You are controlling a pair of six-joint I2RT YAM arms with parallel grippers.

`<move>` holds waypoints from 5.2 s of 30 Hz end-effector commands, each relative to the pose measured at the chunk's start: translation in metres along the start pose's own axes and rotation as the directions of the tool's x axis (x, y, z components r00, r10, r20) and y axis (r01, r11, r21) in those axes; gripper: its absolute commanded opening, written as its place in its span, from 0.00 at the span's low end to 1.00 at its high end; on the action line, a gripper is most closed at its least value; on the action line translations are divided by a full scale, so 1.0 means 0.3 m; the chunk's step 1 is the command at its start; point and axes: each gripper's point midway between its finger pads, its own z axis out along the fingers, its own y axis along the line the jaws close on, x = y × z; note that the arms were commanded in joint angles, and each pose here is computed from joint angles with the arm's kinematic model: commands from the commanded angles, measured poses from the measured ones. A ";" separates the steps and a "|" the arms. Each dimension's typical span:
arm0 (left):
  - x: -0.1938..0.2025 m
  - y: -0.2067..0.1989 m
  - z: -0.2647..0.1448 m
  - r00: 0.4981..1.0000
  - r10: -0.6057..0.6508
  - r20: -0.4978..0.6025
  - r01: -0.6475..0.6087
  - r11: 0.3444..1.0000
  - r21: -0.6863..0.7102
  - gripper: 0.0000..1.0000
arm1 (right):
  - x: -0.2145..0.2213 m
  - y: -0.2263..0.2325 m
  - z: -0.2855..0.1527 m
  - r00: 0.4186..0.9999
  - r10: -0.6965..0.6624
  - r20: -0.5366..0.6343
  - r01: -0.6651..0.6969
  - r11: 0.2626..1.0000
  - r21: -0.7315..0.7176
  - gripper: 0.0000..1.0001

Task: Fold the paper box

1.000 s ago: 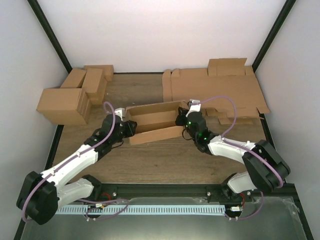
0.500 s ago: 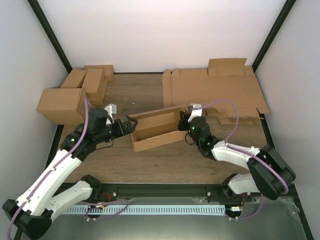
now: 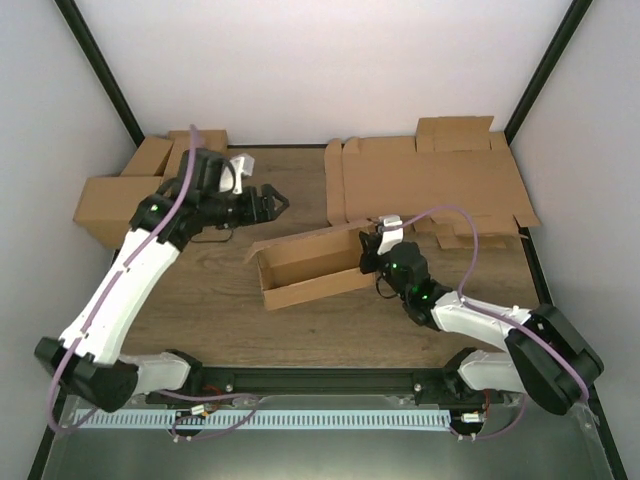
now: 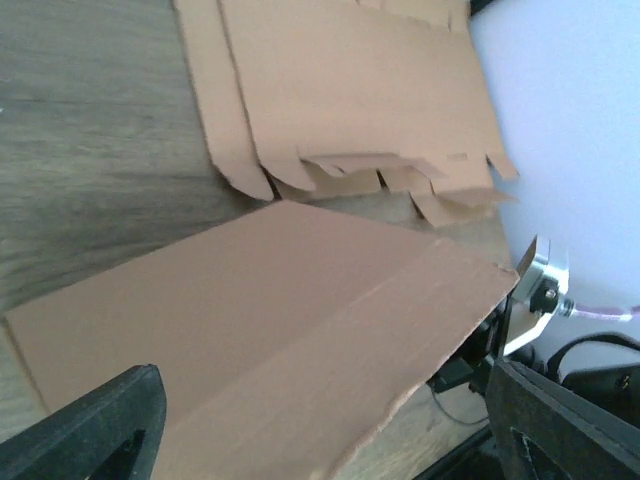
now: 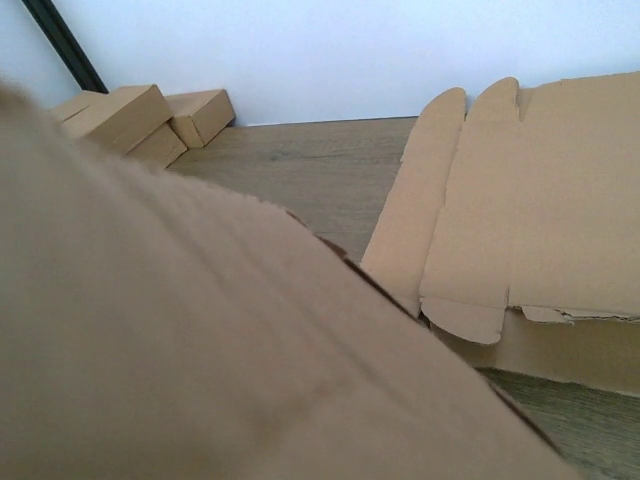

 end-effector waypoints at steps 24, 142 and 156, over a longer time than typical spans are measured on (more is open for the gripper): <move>0.497 0.203 0.537 0.872 0.104 -0.478 -0.095 0.995 0.043 0.75 | 0.221 -0.011 -0.243 0.924 0.130 -0.361 -0.135 0.991 0.009 0.51; 0.548 0.282 0.154 0.717 -0.580 -0.386 0.626 0.780 -0.010 0.76 | 0.182 0.245 -0.292 0.284 0.199 -0.938 -0.664 0.746 -0.043 0.61; 0.416 0.138 0.029 0.620 -0.701 -0.351 0.775 0.615 0.141 0.92 | -0.056 0.299 -0.372 0.231 0.388 -0.892 -0.795 0.604 0.058 0.83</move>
